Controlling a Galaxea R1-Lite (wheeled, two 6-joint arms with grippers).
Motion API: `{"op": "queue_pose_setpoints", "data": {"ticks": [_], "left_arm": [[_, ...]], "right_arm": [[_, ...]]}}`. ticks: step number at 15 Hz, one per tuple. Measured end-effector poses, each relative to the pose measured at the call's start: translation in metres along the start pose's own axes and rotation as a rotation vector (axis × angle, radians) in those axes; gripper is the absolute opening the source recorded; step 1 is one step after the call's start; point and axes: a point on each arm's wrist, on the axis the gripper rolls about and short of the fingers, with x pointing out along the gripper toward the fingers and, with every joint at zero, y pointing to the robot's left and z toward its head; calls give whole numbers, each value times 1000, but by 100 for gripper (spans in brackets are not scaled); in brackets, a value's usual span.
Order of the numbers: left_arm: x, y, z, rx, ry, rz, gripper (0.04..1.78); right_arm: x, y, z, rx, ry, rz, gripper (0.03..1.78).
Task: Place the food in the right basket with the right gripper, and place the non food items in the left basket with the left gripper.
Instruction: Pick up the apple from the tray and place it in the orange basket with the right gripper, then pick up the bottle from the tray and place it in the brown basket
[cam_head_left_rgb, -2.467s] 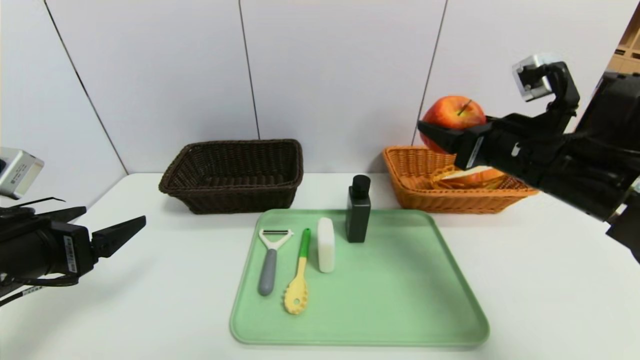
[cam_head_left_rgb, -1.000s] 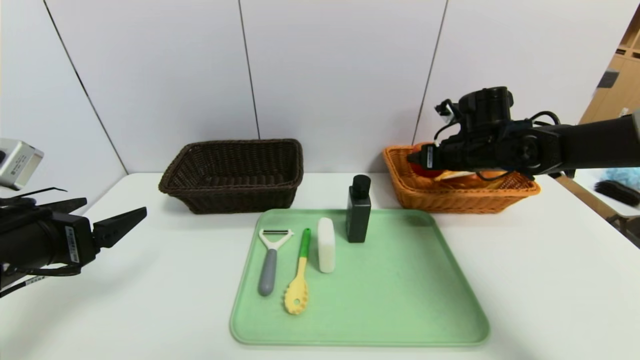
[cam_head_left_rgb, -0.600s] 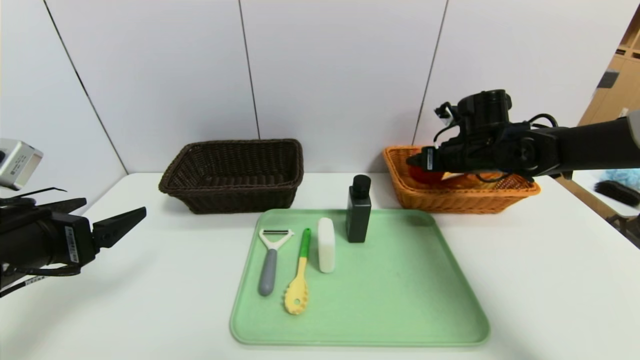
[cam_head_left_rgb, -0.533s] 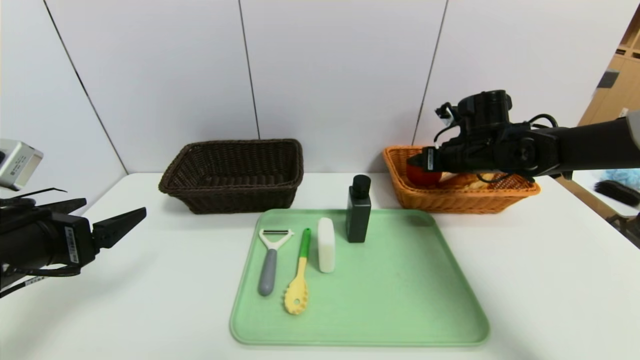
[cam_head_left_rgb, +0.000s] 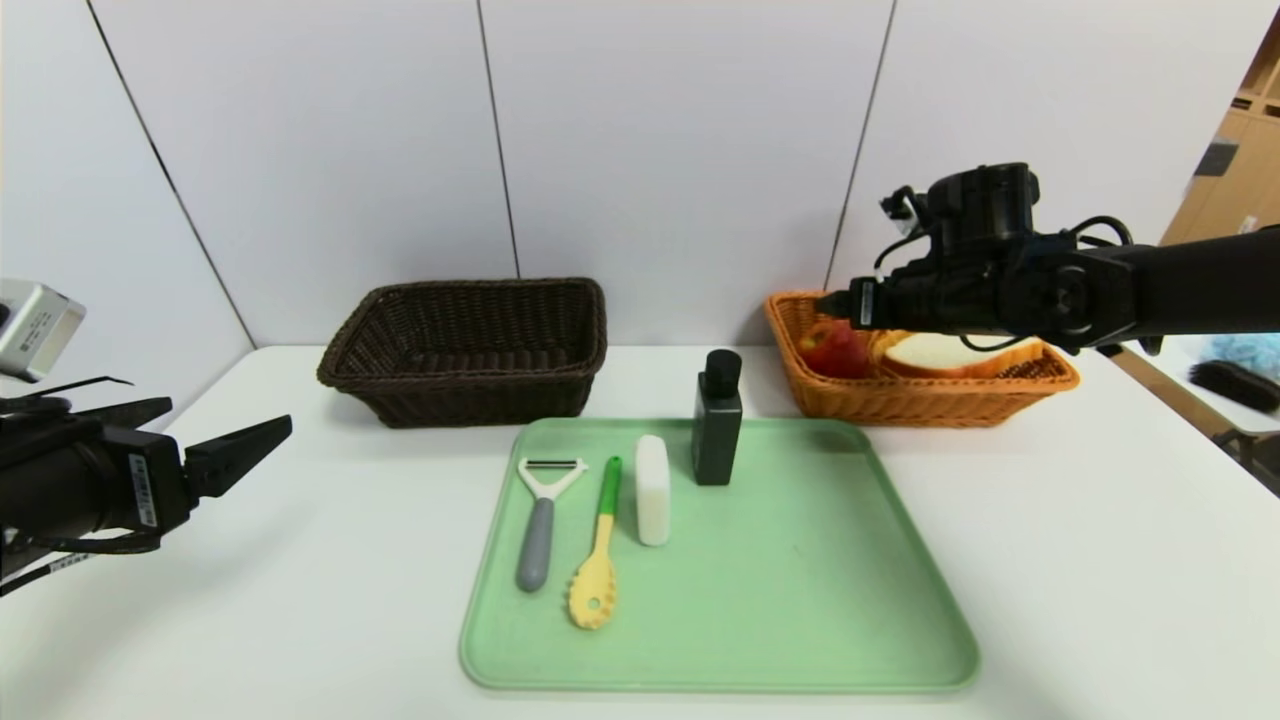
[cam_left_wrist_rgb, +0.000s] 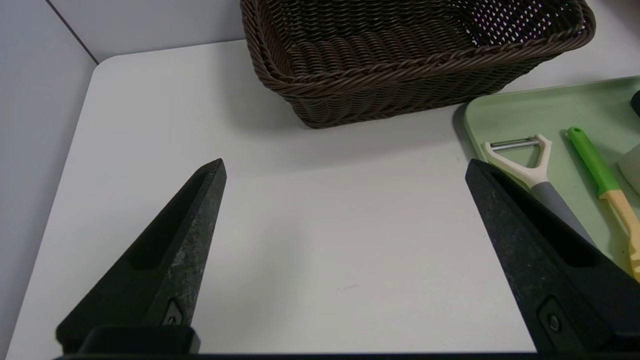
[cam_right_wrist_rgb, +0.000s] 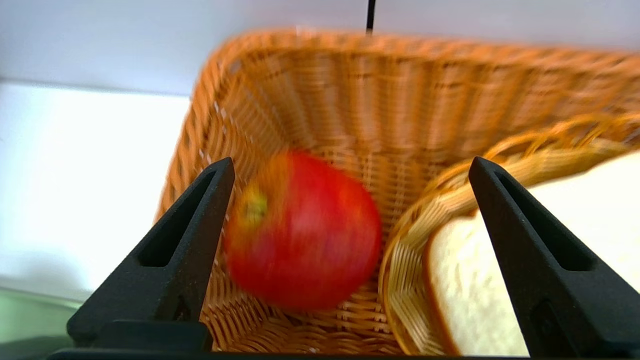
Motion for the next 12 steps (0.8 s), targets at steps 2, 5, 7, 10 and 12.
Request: {"op": "queue_pose_setpoints", "data": {"ticks": [2, 5, 7, 10, 12], "left_arm": [[0, 0, -1, -3, 3, 2, 169], [0, 0, -3, -3, 8, 2, 169], [0, 0, -3, -4, 8, 3, 169], [-1, 0, -3, -46, 6, 3, 169], [-1, 0, -2, -48, 5, 4, 169]], "right_arm": [[-14, 4, 7, -1, -51, -2, 164], [-44, 13, 12, -1, -143, 30, 166], [-64, 26, 10, -4, -201, 70, 167], [-88, 52, -9, -27, -247, 152, 168], [-101, 67, -29, -61, -284, 212, 169]]}}
